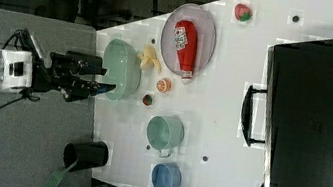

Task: Pick ketchup from plate and place it on table.

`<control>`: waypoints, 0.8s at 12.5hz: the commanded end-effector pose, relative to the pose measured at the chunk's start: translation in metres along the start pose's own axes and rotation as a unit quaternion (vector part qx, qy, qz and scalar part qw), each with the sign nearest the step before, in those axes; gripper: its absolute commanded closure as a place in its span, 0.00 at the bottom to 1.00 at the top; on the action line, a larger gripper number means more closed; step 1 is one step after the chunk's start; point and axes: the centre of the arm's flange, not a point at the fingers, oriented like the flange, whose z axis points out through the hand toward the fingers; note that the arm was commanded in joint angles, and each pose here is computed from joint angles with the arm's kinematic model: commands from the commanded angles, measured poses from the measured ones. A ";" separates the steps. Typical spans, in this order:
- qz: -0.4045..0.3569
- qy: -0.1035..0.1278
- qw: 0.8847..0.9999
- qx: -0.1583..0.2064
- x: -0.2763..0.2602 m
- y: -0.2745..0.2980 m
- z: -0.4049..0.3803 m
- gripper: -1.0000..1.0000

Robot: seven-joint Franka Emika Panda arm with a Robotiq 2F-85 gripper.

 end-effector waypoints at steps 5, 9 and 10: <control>-0.025 -0.044 0.999 -0.017 -0.008 0.011 0.001 0.00; -0.060 -0.023 0.998 0.010 0.016 -0.030 0.052 0.00; -0.081 -0.023 0.996 0.012 0.020 -0.039 0.068 0.00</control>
